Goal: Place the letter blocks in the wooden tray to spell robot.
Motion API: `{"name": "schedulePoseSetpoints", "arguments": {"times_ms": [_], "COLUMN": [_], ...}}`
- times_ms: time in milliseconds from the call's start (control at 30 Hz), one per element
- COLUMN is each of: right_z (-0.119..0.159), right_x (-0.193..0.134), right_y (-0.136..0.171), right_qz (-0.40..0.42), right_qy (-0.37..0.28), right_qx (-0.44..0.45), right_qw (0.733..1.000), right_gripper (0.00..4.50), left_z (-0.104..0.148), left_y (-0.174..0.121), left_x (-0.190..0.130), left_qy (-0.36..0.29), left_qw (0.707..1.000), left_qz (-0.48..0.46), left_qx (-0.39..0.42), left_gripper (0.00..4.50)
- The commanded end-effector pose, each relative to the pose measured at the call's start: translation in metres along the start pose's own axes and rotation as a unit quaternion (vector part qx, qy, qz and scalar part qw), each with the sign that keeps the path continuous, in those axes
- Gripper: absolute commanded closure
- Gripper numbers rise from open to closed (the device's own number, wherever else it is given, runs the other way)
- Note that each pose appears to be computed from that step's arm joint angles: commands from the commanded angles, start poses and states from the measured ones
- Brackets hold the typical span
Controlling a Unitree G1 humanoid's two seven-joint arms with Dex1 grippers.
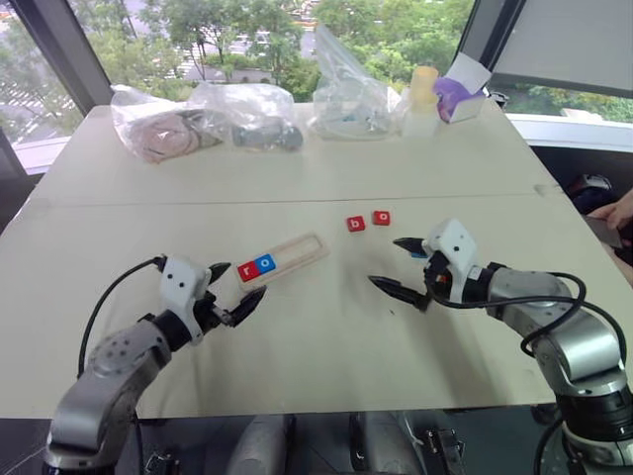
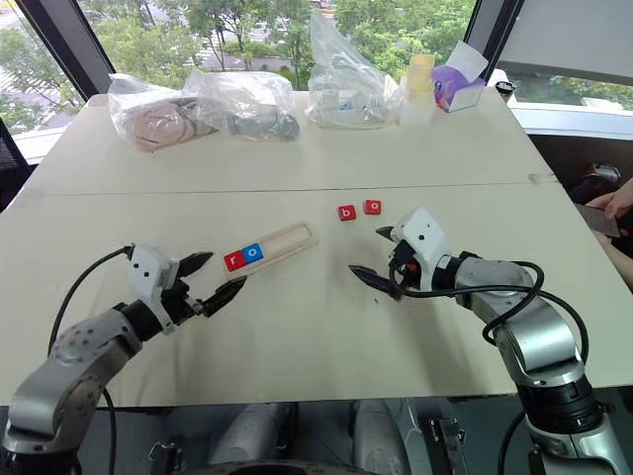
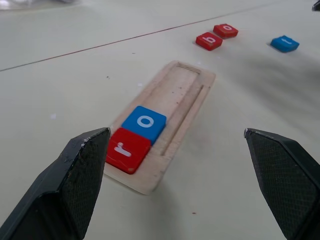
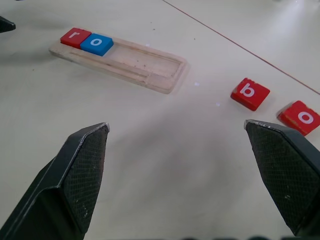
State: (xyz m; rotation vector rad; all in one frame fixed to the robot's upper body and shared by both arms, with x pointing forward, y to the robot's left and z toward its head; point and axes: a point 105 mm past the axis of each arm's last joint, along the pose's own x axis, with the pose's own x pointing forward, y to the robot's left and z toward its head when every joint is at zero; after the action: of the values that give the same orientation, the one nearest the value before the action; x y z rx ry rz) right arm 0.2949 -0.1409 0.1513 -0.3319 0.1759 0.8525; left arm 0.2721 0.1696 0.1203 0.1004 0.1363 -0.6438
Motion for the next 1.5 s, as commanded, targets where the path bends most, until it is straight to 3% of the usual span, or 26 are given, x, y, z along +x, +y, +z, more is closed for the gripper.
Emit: {"name": "schedulePoseSetpoints", "arguments": {"times_ms": [33,367,733,1133,1500], "right_z": [0.020,0.019,0.014,0.014,0.014], "right_x": [0.000,0.003,0.001,0.001,0.003], "right_y": [-0.001,0.004,0.008,0.008,0.007], "right_qz": [-0.010,-0.030,-0.042,-0.043,-0.043], "right_qy": [-0.033,-0.040,-0.033,-0.028,-0.027], "right_qx": [-0.027,-0.028,-0.020,-0.024,-0.028], "right_qw": [0.999,0.998,0.998,0.998,0.998], "right_gripper": [0.01,0.01,0.01,0.01,0.01], "left_z": [0.007,-0.003,-0.022,-0.035,-0.059], "left_y": [0.014,0.047,0.059,0.045,0.052], "left_x": [0.003,0.032,0.044,0.043,0.052], "left_qy": [0.009,0.063,0.098,0.108,0.142], "left_qw": [0.998,0.976,0.969,0.962,0.962], "left_qz": [-0.061,-0.195,-0.213,-0.238,-0.184], "left_qx": [0.032,0.078,0.081,0.075,0.142], "left_gripper": [0.00,0.00,0.00,0.00,0.00]}}
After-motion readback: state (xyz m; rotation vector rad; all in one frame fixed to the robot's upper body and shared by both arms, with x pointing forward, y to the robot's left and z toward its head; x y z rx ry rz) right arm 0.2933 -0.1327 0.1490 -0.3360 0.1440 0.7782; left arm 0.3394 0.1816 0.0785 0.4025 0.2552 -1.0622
